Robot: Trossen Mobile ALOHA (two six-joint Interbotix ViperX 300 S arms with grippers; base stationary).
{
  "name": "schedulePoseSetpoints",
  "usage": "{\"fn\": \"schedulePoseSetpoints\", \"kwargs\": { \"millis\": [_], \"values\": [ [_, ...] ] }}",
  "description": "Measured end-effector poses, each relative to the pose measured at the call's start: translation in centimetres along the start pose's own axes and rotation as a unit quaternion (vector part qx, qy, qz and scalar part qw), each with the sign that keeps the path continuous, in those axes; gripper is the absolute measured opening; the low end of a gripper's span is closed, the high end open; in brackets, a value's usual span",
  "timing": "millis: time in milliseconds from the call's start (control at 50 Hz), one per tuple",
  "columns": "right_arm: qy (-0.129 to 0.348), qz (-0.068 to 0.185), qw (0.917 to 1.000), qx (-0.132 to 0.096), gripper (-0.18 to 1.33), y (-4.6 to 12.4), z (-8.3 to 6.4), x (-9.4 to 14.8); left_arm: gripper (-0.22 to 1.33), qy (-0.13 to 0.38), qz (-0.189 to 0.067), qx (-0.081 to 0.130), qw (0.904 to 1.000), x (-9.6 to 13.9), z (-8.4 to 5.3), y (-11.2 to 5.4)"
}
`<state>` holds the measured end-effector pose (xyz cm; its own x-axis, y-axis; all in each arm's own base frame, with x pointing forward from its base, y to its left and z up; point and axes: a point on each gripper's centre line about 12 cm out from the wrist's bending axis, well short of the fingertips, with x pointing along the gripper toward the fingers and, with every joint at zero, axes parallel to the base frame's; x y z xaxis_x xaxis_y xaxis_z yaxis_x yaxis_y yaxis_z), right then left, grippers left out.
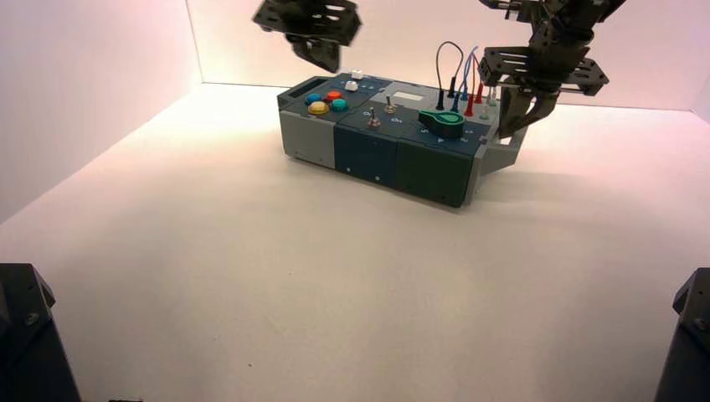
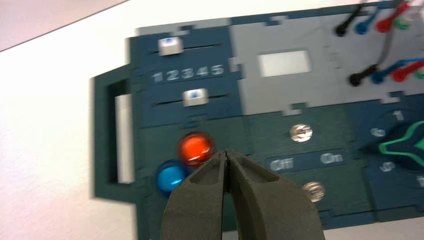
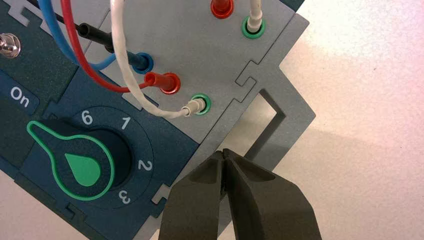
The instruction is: Flip the top switch off with the left gripper.
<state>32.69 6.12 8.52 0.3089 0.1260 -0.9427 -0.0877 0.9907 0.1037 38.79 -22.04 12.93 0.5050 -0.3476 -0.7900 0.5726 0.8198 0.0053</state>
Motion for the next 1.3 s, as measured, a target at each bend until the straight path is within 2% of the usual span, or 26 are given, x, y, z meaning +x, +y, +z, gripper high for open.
{"fn": "schedulePoseSetpoints", "kwargs": {
  "millis": [140,240,340,680,900,1000,1140,1300],
  "values": [
    [-0.001,0.0,1.0,-0.001,-0.14,0.0,0.0,0.0,-0.16,-0.013,0.016,-0.014,0.9997,-1.6,0.2,2.0],
    [-0.004,0.0,1.0,0.0,-0.15,0.0,-0.1,-0.2,-0.16,-0.024,0.024,-0.02,0.9992,-2.7,0.5,2.8],
    [-0.007,0.0,1.0,-0.002,-0.14,0.0,-0.2,-0.6,-0.16,-0.028,0.026,-0.019,0.9991,-3.3,0.5,2.9],
    [-0.052,0.003,0.9986,-0.008,-0.14,0.3,-0.3,-3.2,-0.16,-0.022,0.026,-0.018,0.9993,-2.8,-0.2,2.8],
    [-0.091,0.002,0.9958,-0.009,-0.14,0.3,-0.4,-4.7,-0.16,-0.024,0.036,-0.024,0.9988,-2.4,-1.4,3.4],
    [-0.102,0.002,0.9948,-0.008,-0.14,0.2,-0.4,-5.1,-0.16,-0.023,0.047,-0.037,0.9979,-2.5,-2.5,4.4],
    [-0.11,0.001,0.9939,-0.006,-0.14,0.1,-0.4,-5.5,-0.16,-0.029,0.061,-0.053,0.9963,-3.5,-3.1,5.9],
    [-0.119,-0.009,0.9928,0.014,-0.14,-1.3,-0.9,-6.0,-0.16,-0.03,0.069,-0.061,0.9953,-4.7,-4.3,6.2]
  ]
}}
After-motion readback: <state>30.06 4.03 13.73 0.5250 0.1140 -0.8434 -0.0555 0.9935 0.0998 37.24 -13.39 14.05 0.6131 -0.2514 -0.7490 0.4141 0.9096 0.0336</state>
